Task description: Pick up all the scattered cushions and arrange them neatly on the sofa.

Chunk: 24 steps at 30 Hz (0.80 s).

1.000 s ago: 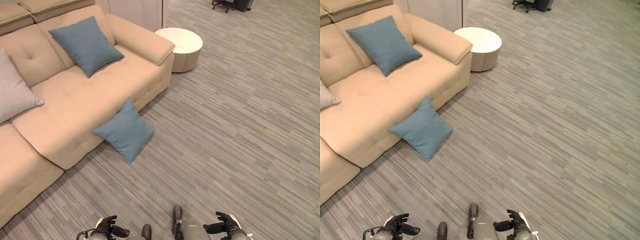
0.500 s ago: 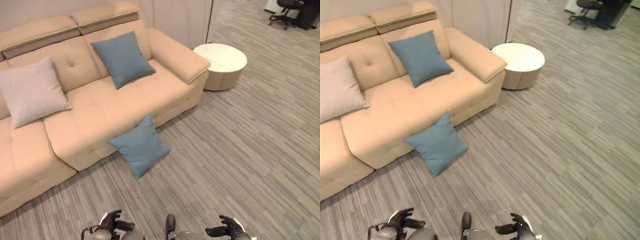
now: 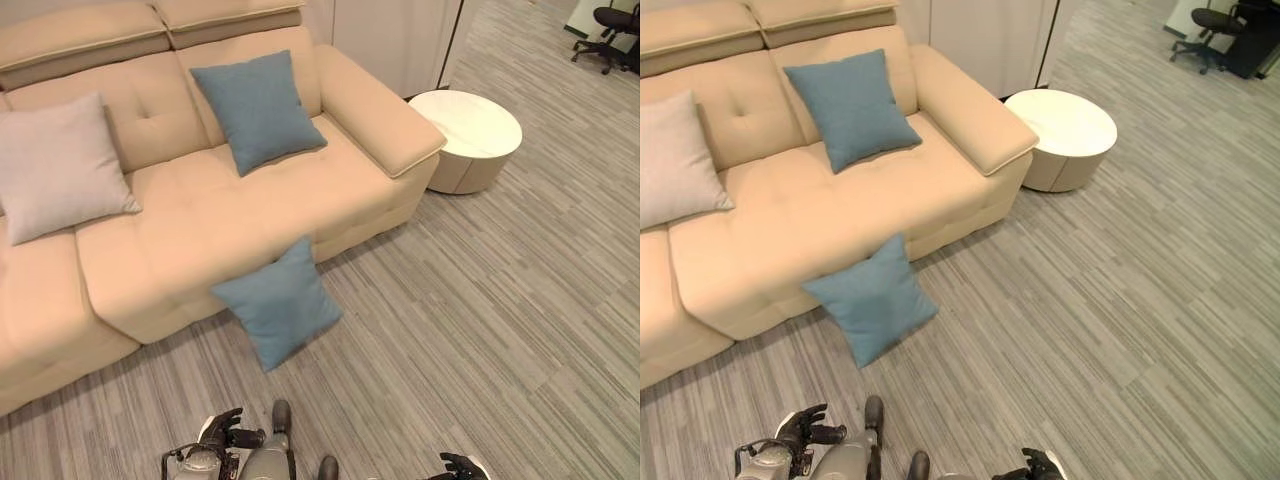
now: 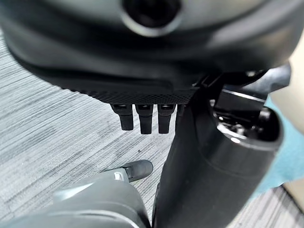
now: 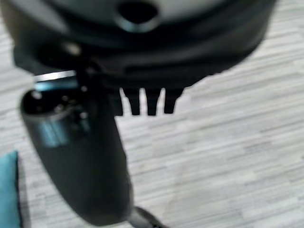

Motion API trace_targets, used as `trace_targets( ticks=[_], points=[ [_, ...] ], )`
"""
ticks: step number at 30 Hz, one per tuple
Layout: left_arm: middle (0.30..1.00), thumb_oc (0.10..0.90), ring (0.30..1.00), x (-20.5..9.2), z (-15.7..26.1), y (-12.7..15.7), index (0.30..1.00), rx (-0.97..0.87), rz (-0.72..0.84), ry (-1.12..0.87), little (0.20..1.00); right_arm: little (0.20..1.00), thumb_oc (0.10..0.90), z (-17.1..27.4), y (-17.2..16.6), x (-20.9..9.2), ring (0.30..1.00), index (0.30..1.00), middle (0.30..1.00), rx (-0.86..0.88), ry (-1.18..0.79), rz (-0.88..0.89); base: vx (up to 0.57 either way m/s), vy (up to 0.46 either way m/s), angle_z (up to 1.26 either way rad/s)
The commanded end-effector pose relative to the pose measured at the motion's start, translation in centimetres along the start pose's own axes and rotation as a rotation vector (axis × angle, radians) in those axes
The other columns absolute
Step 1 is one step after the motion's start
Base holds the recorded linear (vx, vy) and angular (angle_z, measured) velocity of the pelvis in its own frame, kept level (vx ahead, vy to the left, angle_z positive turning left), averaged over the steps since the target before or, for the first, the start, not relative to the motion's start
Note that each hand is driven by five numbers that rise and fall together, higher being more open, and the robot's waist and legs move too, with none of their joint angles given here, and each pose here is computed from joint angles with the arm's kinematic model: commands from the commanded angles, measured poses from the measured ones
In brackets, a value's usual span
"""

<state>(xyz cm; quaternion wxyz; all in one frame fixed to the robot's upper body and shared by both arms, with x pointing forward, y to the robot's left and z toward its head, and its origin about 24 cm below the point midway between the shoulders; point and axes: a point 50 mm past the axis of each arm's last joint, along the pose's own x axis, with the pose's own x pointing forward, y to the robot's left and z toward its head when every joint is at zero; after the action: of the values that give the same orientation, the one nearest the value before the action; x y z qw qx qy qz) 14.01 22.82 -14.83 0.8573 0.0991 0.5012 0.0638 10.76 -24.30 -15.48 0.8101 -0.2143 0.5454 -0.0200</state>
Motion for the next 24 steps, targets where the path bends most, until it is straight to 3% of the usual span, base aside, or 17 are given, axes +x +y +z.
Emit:
trace_targets(
  ticks=[1,13,24],
  points=[
    [0.900,0.800,0.900,-0.3,-1.2,1.7,0.900,0.085,0.040,0.028,0.900,0.900,0.800,1.7,-0.1,0.0,0.900,0.900,0.900,-0.030,-0.083,-0.003,0.08,0.089,-0.24],
    [0.900,0.800,0.900,-0.2,-0.4,2.0,0.900,0.073,0.060,-0.004,0.900,0.900,0.800,3.8,-0.6,0.0,0.900,0.900,0.900,-0.025,-0.170,-0.015,0.20,0.004,0.33],
    [0.900,0.800,0.900,0.1,0.9,1.1,0.900,0.086,0.045,-0.050,0.900,0.900,0.800,4.4,-1.3,-0.1,0.900,0.900,0.900,-0.010,-0.212,-0.037,0.08,-0.176,0.74]
  ],
)
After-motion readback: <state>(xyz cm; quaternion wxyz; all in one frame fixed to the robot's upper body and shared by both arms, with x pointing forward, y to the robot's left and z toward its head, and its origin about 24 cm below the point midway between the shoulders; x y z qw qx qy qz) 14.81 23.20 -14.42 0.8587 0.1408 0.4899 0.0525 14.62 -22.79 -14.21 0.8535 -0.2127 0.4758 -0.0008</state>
